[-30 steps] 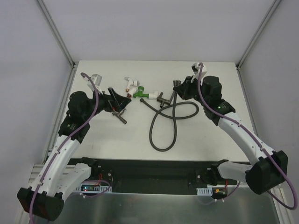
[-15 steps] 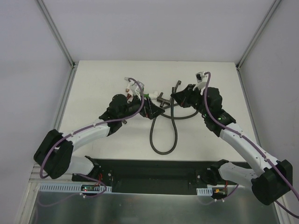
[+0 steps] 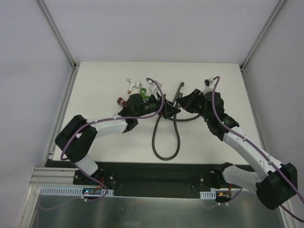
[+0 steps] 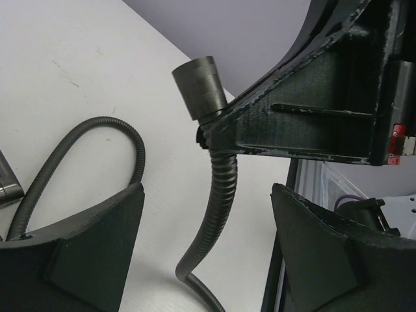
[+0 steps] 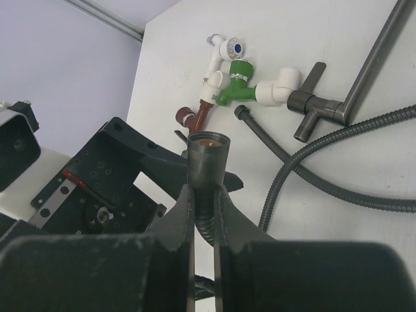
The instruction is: Install the water faucets
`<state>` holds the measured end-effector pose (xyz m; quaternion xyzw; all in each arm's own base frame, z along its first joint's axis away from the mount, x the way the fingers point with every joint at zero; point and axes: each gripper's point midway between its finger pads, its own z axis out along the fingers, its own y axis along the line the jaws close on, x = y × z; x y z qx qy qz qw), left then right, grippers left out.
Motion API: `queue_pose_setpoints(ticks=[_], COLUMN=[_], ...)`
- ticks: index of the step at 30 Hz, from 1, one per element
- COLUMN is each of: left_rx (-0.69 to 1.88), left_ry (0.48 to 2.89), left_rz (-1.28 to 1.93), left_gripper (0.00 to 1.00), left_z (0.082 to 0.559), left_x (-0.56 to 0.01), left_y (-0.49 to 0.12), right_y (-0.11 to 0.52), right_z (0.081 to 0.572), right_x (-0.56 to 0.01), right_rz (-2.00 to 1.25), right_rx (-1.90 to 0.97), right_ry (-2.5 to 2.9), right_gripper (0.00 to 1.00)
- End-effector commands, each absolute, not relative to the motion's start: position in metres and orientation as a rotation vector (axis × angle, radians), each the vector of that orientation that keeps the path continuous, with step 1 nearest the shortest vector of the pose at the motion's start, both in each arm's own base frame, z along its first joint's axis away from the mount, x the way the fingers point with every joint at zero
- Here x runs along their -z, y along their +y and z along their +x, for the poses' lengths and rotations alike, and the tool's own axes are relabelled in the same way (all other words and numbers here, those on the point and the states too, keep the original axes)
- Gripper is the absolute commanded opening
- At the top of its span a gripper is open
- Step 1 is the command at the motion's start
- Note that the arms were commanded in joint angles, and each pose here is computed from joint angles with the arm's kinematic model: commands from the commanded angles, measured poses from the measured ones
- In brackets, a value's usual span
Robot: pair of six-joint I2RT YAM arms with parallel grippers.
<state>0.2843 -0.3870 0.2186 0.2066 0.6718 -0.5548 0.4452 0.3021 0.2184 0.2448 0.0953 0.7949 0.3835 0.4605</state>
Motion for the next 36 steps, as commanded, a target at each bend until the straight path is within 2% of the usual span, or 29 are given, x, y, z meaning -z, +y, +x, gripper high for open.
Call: queue_pose_setpoints(ticks=[1, 3, 4, 6, 7, 8, 9, 15, 19, 22, 30, 36], left_rx=[1.377, 1.371, 1.371, 1.374, 1.374, 1.370, 1.366, 1.303, 1.293, 1.290, 1.268, 1.275], left_ry=[1.552, 1.578, 1.586, 1.610, 1.630, 1.659, 1.677, 1.822, 1.897, 1.919, 1.957, 1.966], left_rz=[0.574, 0.577, 0.581, 0.590, 0.593, 0.599, 0.601, 0.618, 0.631, 0.631, 0.580, 0.560], left_gripper=[0.77, 0.70, 0.60, 0.48, 0.28, 0.18, 0.00, 0.00, 0.00, 0.00, 0.00, 0.00], left_z=[0.285, 0.286, 0.286, 0.285, 0.284, 0.282, 0.280, 0.273, 0.265, 0.264, 0.269, 0.268], left_x=[-0.243, -0.235, -0.233, -0.227, -0.224, -0.218, -0.215, -0.203, -0.202, -0.205, -0.209, -0.212], left_y=[-0.398, -0.400, -0.401, -0.402, -0.401, -0.400, -0.399, -0.387, -0.383, -0.382, -0.379, -0.379], right_y=[0.225, 0.230, 0.230, 0.232, 0.230, 0.229, 0.227, 0.228, 0.227, 0.226, 0.234, 0.239], right_z=[0.307, 0.307, 0.307, 0.307, 0.308, 0.308, 0.309, 0.310, 0.311, 0.312, 0.314, 0.314], right_x=[-0.246, -0.245, -0.243, -0.242, -0.241, -0.238, -0.237, -0.232, -0.228, -0.224, -0.215, -0.214], right_rz=[0.321, 0.332, 0.337, 0.350, 0.366, 0.377, 0.394, 0.426, 0.447, 0.468, 0.481, 0.486], right_rx=[-1.000, -1.040, -1.045, -1.054, -1.049, -1.045, -1.039, -1.048, -1.055, -1.063, -1.104, -1.149], right_ry=[1.955, 1.963, 1.965, 1.966, 1.965, 1.967, 1.966, 1.982, 1.991, 2.004, 2.046, 2.037], right_gripper=[0.02, 0.02, 0.02, 0.02, 0.02, 0.02, 0.04, 0.32, 0.60, 0.68, 0.66, 0.52])
